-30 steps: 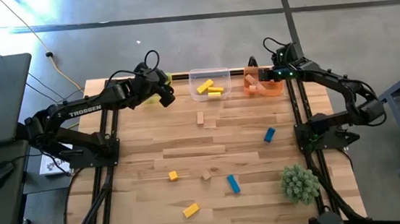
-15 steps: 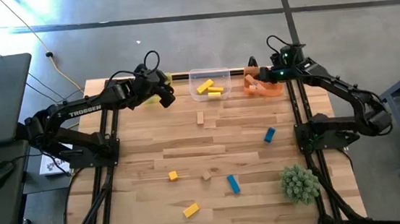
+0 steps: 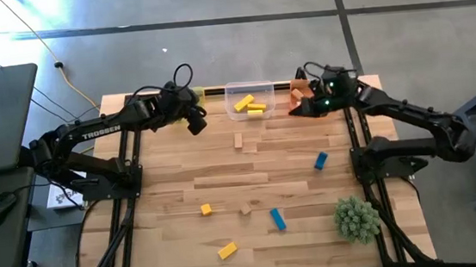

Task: Sort & place blocks by color
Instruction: Put the blue block into the yellow bin

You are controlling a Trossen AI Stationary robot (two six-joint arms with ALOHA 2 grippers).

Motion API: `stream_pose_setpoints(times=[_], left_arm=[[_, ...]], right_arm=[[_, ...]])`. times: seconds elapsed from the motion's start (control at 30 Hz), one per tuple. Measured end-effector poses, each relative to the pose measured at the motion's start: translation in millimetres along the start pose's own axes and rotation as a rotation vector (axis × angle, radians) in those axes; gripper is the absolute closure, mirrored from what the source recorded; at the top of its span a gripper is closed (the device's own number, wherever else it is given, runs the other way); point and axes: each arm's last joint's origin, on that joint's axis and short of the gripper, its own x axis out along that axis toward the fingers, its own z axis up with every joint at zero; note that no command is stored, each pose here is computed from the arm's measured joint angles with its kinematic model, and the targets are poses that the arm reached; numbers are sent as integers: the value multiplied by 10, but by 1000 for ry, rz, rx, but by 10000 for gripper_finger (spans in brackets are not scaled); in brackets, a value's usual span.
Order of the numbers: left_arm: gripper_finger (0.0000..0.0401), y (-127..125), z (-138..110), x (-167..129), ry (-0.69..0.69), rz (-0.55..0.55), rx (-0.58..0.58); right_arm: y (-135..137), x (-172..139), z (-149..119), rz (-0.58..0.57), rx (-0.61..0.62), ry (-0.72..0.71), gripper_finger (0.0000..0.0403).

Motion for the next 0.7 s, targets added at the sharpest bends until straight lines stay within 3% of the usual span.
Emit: stream_pose_setpoints(times=[0.33,0.7], left_arm=[[169,-76,-154,-23,153,-204,-34],[169,-210,-211,-90,210,-257,-7]], right_arm=[[442,219,-405,73,-22,4,249],[786,279,-974,110,57,-8,249]])
